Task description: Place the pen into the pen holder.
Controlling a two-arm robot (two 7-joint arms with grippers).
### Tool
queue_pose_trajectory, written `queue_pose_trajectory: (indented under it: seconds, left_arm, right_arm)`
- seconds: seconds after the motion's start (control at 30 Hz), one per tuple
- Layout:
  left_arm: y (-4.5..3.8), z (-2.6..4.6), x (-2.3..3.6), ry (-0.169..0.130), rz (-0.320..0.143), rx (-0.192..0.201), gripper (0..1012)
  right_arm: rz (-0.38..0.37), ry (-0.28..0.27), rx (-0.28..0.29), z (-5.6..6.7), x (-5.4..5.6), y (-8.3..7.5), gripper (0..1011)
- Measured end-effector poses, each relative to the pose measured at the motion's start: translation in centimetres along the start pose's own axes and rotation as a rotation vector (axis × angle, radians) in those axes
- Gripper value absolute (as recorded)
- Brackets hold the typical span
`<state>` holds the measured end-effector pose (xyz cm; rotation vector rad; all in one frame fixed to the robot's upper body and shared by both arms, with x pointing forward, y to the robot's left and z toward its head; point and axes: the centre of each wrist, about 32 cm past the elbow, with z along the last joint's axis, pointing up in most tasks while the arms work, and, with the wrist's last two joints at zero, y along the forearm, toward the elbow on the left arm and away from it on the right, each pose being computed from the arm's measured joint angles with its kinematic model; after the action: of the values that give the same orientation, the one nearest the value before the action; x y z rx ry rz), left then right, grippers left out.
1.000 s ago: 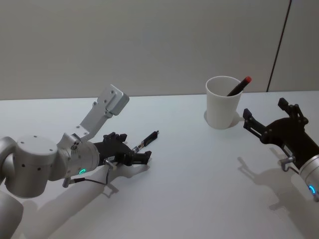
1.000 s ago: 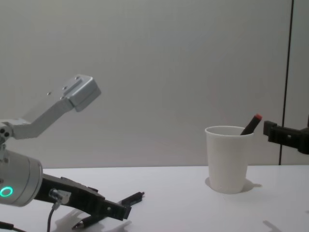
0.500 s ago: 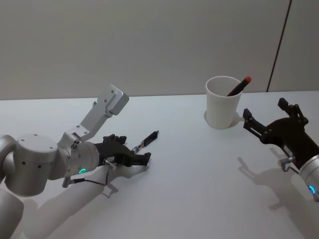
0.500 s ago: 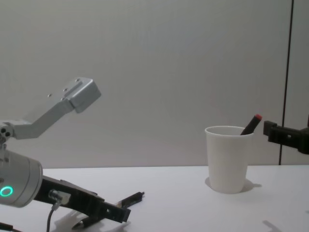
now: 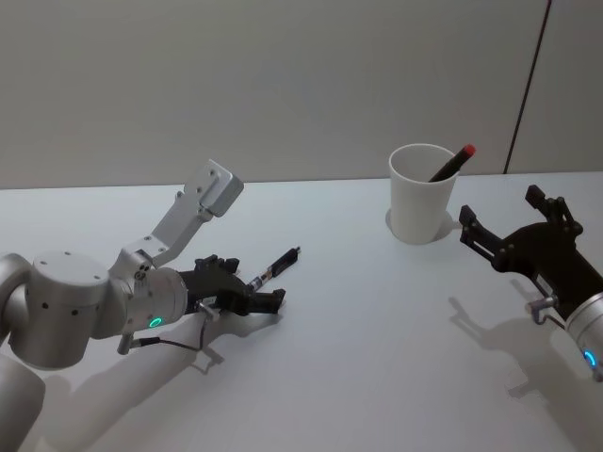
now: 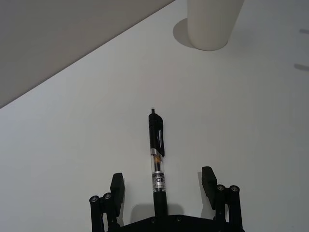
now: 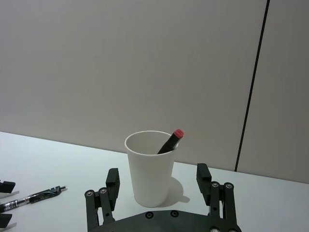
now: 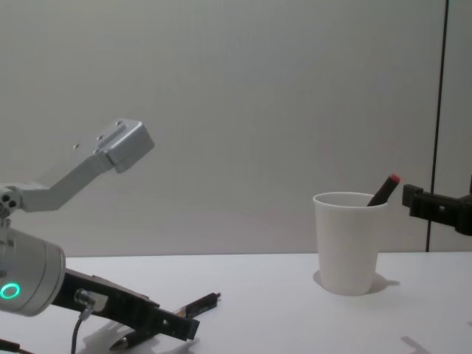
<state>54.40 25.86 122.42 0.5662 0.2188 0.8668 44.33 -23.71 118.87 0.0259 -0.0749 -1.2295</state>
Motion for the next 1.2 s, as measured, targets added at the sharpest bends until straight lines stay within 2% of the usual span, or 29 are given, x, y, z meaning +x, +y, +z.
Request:
queue_pose_trajectory:
  seconds: [0.23,0.67,1.2]
  left_arm:
    - [-0.06,0.08,0.15,0.021,-0.012,0.007,1001]
    - [-0.06,0.09,0.58,0.085,-0.037,-0.001,1001]
    - [-0.06,0.07,0.76,0.112,-0.045,-0.005,1001]
  right_arm:
    - [0.0,0.0,0.0,0.0,0.0,0.0,1002]
    - [0.0,0.0,0.0,0.0,0.0,0.0,1002]
    - [0.0,0.0,0.0,0.0,0.0,0.0,1002]
